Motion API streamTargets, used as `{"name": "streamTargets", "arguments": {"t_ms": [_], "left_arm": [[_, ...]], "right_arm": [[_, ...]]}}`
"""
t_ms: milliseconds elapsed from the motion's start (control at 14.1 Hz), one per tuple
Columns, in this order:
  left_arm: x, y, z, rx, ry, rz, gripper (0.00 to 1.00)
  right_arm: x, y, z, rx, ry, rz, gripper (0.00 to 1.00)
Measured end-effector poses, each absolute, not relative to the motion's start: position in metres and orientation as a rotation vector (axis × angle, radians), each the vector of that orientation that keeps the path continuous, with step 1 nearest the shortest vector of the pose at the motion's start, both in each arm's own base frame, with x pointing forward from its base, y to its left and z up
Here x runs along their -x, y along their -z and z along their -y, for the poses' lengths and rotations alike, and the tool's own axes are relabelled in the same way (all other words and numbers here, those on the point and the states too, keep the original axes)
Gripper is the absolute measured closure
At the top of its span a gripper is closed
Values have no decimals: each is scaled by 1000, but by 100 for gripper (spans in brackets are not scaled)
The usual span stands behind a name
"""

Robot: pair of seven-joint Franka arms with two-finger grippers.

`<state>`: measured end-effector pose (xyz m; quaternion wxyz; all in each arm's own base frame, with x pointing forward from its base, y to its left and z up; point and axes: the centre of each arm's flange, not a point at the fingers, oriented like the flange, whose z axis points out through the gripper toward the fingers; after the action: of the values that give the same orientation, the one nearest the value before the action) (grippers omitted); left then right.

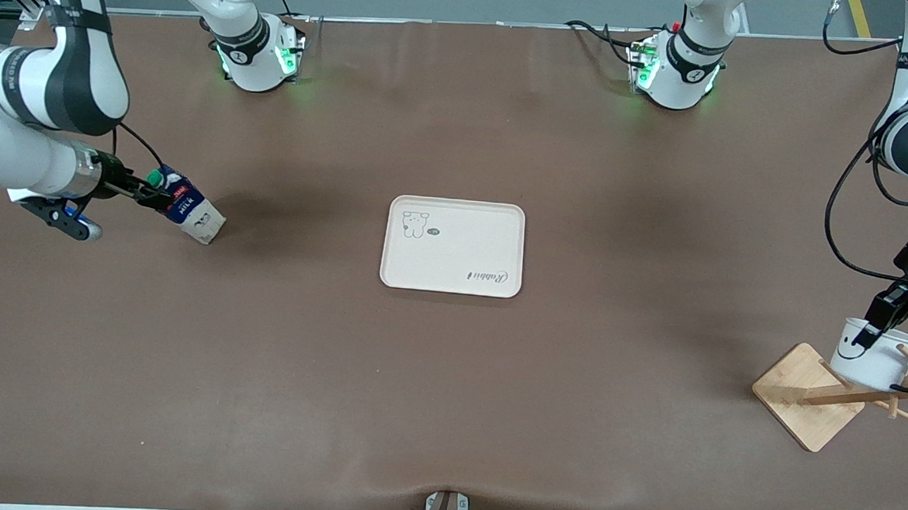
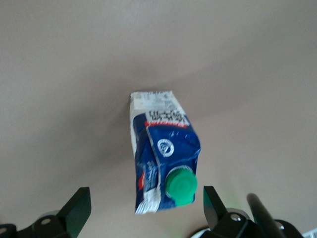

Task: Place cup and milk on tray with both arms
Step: 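Grasp the carton with the right gripper while the left gripper grasps the mug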

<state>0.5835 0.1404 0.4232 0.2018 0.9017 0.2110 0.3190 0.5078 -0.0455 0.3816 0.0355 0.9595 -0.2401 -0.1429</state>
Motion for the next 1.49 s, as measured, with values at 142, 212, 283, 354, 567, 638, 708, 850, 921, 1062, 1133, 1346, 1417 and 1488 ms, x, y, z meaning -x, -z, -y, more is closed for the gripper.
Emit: {"name": "streamTargets", "arguments": {"t_ms": [142,212,283,354,567,638,708,850,921,1062,1133,1346,1417,1488], "left_arm": [[-583,-425,-139,-2517,-894,-587,93],[-583,-426,-138,-2516,-895,-583,93],[-583,-428,-136,-2516,-897,-577,93],[-582,-431,-133,-2516,-900,-569,93],[-577,-440,-128,-2512,-880,-534,93],[-575,-441,-126,-2507,-871,-537,93],[-573,-445,-125,-2496,-864,-553,93],[-569,-454,-118,-2491,-831,-568,93],[-568,-460,-114,-2491,-807,-580,93],[-566,-473,-102,-2501,-741,-607,93],[-565,-479,-94,-2513,-709,-627,93],[-565,-492,-74,-2543,-665,-684,93],[-566,-494,-66,-2544,-644,-694,93],[-567,-496,-58,-2544,-610,-702,93]], "right_arm": [[-498,-374,49,-2938,433,741,0],[-494,-370,49,-2932,446,743,0],[-490,-366,49,-2928,460,742,0],[-487,-361,48,-2926,469,742,0],[-482,-347,48,-2933,441,744,0],[-479,-340,48,-2936,432,744,0],[-477,-334,47,-2941,415,744,0],[-473,-324,47,-2952,376,744,19],[-472,-323,47,-2954,371,744,33],[-471,-325,46,-2954,368,745,48],[-470,-325,46,-2954,372,744,48],[-469,-326,46,-2954,377,739,48],[-469,-327,46,-2955,379,736,48],[-468,-328,46,-2954,389,733,48]]}}
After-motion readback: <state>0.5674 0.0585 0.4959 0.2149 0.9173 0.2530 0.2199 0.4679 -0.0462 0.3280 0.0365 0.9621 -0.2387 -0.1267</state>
